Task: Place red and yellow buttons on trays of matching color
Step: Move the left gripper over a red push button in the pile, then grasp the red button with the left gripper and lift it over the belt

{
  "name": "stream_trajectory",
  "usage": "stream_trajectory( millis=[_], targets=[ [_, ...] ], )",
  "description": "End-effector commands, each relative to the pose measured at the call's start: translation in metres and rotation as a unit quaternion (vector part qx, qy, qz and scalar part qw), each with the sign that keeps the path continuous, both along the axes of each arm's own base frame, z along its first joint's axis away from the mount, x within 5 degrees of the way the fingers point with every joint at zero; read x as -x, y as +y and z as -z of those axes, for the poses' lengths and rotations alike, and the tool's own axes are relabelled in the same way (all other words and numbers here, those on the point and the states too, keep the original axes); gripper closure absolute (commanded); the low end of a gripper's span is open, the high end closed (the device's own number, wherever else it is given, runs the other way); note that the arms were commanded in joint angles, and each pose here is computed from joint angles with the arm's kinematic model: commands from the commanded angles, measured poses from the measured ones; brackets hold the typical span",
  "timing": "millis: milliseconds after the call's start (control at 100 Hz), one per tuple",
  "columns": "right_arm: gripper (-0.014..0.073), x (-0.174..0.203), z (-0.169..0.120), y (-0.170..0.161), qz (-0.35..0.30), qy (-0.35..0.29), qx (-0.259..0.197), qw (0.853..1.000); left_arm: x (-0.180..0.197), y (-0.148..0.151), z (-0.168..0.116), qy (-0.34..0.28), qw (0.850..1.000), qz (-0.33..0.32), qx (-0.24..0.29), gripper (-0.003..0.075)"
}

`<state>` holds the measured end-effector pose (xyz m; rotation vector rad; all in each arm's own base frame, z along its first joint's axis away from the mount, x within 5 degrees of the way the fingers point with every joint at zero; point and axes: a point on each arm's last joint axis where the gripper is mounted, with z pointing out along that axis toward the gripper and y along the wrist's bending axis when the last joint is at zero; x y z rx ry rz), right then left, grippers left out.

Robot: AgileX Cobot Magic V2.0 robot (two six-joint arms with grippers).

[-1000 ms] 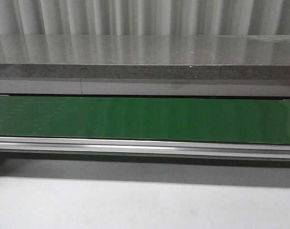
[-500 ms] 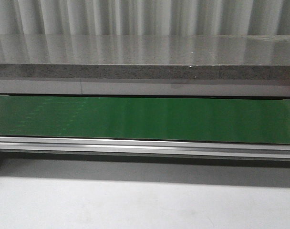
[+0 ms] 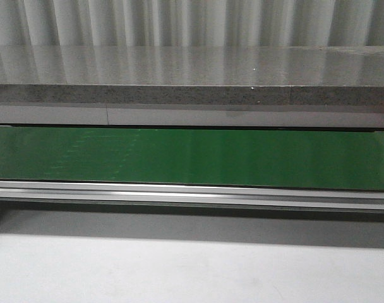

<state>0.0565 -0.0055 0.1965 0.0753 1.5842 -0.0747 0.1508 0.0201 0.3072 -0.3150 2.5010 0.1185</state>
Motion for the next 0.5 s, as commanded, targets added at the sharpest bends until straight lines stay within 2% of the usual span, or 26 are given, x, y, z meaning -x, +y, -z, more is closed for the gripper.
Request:
stream_trajectory(
  millis=[0, 110, 250, 490],
  targets=[
    [0.066, 0.002, -0.014, 0.0, 0.0, -0.051, 0.009, 0.999, -0.009, 0.011, -0.005, 0.0, 0.999, -0.036, 0.004, 0.0239],
    [0.066, 0.002, -0.014, 0.0, 0.0, -0.051, 0.009, 0.999, -0.016, 0.027, 0.007, 0.047, 0.997, -0.064, 0.015, 0.0239],
    [0.066, 0.002, -0.014, 0.0, 0.0, -0.051, 0.009, 0.999, -0.027, 0.041, 0.024, 0.085, 0.991, -0.075, 0.067, 0.0239],
    [0.066, 0.002, -0.014, 0.0, 0.0, -0.051, 0.009, 0.999, -0.048, 0.063, 0.054, 0.133, 0.982, -0.107, 0.084, 0.0239]
  ],
)
